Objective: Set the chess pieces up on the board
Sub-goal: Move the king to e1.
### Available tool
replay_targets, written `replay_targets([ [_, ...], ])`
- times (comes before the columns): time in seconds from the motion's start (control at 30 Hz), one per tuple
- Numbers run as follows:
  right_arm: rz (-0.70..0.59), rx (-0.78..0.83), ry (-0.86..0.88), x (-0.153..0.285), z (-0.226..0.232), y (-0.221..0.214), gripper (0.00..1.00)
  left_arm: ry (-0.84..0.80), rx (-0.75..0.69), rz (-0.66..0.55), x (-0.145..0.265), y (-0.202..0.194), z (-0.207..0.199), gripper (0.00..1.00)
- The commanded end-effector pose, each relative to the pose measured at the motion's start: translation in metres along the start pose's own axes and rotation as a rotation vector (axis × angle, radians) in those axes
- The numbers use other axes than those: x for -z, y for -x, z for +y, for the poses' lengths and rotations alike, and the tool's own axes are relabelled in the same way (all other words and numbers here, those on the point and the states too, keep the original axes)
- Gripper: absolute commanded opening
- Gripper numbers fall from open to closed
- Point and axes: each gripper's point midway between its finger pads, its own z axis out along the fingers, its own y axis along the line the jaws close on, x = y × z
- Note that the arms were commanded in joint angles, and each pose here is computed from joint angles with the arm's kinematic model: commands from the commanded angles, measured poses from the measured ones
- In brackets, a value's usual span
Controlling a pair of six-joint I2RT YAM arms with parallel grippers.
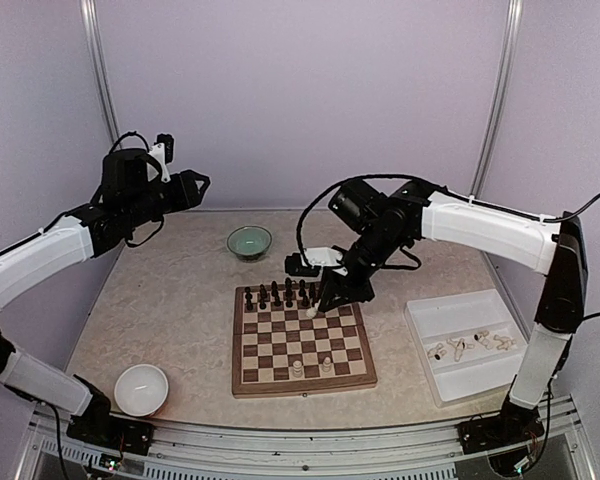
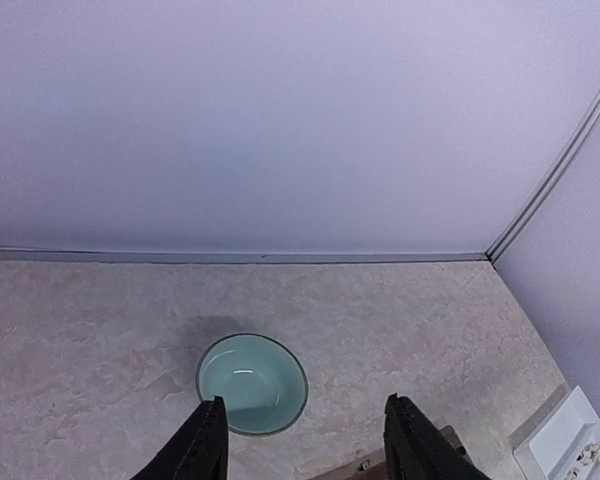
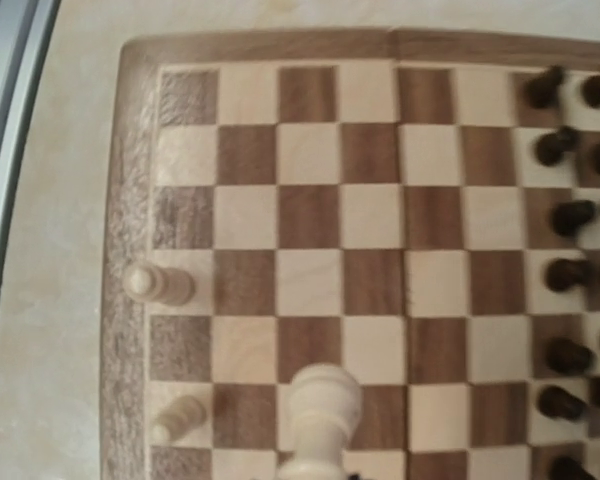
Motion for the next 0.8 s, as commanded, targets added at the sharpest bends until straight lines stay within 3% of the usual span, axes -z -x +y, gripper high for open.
replay_targets([
  [0.0,0.108,0.05,-0.001,-0.017,0.008,0.0,0.02,-0.044,-0.005,-0.061,0.019,0.02,-0.005,0.54],
  [0.77,0.357,0.138,0.037,-0.076,0.047,-0.026,0.03,-0.094,0.077,-0.032,0.013,0.02,0.008,0.54],
])
